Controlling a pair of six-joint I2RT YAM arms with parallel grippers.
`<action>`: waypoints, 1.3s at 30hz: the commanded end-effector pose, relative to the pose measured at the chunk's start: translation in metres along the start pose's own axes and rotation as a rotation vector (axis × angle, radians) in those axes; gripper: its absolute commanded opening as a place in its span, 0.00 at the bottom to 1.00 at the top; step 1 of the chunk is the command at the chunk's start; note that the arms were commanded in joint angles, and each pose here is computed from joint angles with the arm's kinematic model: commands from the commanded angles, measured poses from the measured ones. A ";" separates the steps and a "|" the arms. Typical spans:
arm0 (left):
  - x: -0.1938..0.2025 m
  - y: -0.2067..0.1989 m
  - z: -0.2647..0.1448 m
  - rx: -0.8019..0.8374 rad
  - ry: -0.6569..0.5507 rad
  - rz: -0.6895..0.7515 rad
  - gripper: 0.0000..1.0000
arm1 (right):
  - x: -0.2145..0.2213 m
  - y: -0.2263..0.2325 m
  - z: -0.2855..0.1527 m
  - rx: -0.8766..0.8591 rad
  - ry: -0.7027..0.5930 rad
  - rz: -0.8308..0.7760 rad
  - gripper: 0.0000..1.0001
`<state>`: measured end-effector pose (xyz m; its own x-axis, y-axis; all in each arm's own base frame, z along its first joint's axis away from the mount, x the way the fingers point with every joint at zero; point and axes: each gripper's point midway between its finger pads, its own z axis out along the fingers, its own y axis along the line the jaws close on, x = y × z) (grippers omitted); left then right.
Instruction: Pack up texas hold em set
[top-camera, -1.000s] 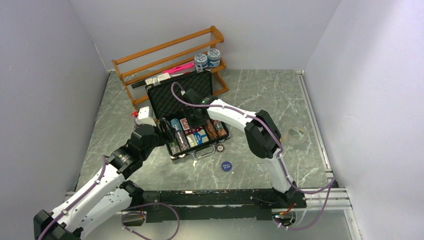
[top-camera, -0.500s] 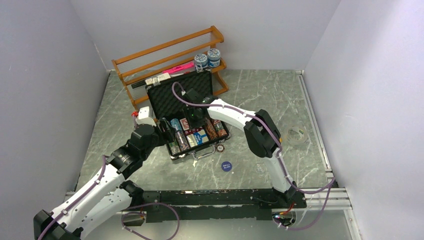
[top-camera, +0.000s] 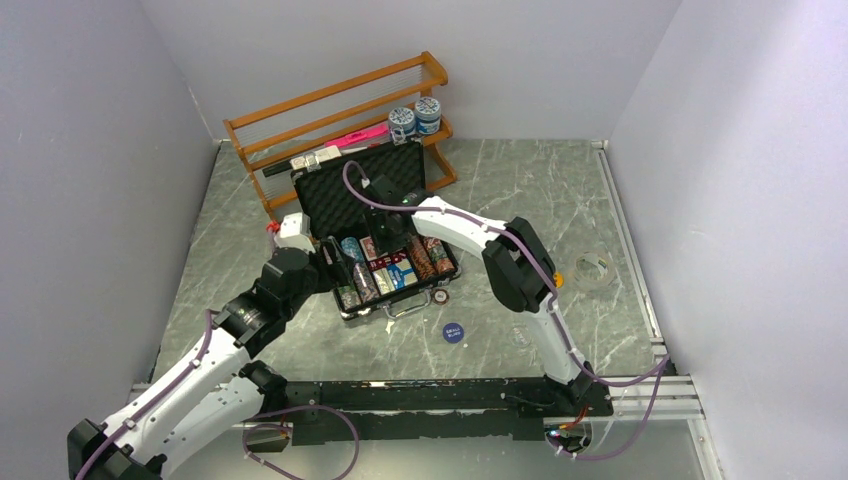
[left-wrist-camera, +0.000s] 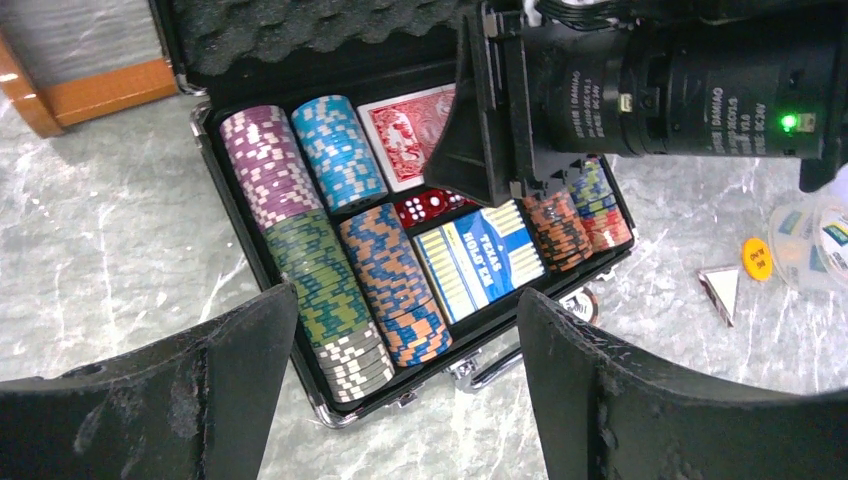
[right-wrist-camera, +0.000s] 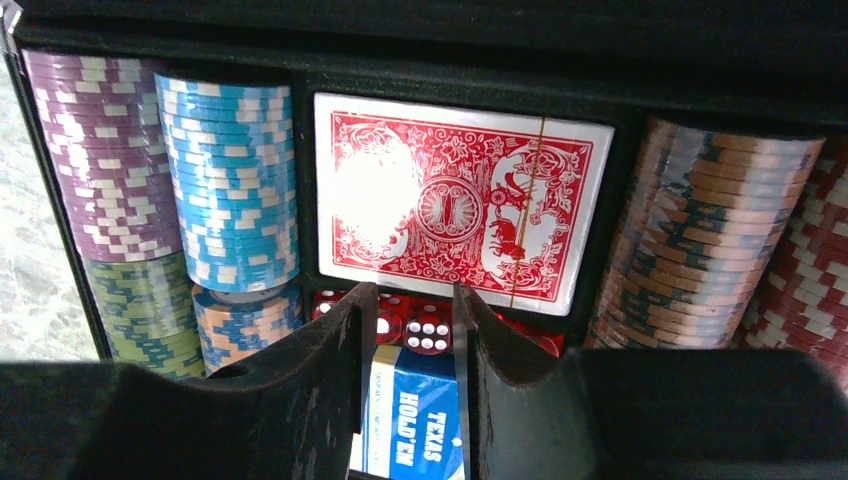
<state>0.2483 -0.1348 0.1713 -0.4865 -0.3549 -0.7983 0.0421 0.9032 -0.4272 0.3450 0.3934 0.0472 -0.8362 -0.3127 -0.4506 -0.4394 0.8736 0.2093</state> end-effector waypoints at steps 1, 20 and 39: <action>-0.009 -0.026 0.001 0.125 -0.018 0.050 0.85 | -0.037 0.005 -0.023 -0.015 -0.110 0.015 0.38; 0.016 -0.112 0.062 0.508 0.247 0.512 0.62 | 0.008 -0.114 -0.150 0.002 -0.303 0.435 0.35; 0.090 -0.095 0.146 0.481 0.577 0.654 0.69 | 0.051 -0.162 -0.165 0.090 -0.279 0.505 0.34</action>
<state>0.3202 -0.2841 0.0721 -0.6335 0.4224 -0.6483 0.7001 0.6696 -0.2479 0.3220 0.1795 0.1297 -0.8192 0.2486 -0.5168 0.0350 0.9212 0.3876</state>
